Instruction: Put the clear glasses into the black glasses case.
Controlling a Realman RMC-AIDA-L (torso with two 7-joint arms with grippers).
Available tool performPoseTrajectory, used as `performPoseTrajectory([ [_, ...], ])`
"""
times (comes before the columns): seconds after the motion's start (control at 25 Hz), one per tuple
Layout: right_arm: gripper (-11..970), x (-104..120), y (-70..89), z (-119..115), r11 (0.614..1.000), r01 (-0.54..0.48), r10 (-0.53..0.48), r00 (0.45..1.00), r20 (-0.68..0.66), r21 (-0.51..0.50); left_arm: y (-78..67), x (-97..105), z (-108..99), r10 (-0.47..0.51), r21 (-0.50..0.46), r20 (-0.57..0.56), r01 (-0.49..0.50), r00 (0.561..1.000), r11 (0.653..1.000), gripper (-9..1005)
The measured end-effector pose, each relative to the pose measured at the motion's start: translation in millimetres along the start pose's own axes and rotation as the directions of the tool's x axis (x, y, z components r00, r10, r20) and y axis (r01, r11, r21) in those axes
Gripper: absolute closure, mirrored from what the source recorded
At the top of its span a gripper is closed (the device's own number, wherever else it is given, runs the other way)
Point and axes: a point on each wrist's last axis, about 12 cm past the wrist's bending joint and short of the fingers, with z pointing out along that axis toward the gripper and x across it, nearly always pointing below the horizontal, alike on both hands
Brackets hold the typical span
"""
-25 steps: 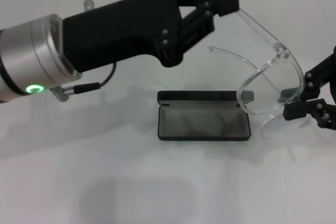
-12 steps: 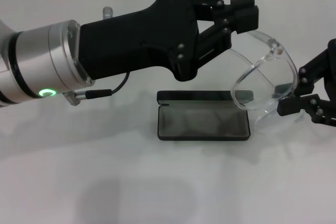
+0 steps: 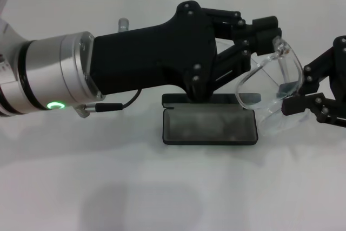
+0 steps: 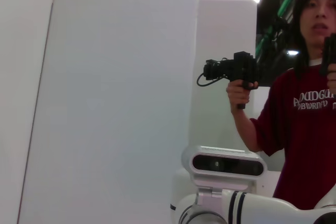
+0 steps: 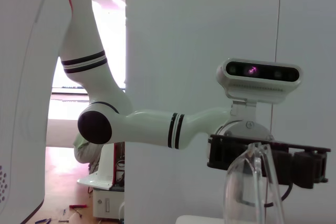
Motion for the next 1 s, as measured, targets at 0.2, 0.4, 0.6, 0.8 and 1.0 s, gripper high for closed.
performPoseTrajectory([
  [0.2,877,0,-0.3,0,1.000,0.002,-0.002,1.000,0.000,-0.003,-0.9,0,0,-0.002,0.009,-0.001,0.002,1.000,1.000,896],
  [0.4,877,2,1.3,-1,1.000,-0.003,0.003,1.000,0.008,0.001,-0.1,0,-5,0.009,-0.013,0.004,-0.009,1.000,1.000,896],
  [0.6,877,5,8.2,-6,1.000,0.008,-0.008,1.000,0.014,0.002,5.5,-6,-27,0.033,-0.108,0.027,-0.030,0.999,0.994,896],
  [0.8,877,8,25.5,-15,0.995,0.091,-0.093,0.994,0.052,0.032,7.3,-13,-61,0.064,-0.244,0.061,-0.047,0.996,0.969,895],
  [1.0,878,5,41.9,-15,0.961,0.273,-0.277,0.951,0.135,0.048,10.0,-14,-82,0.063,-0.324,0.082,-0.033,0.995,0.946,895],
])
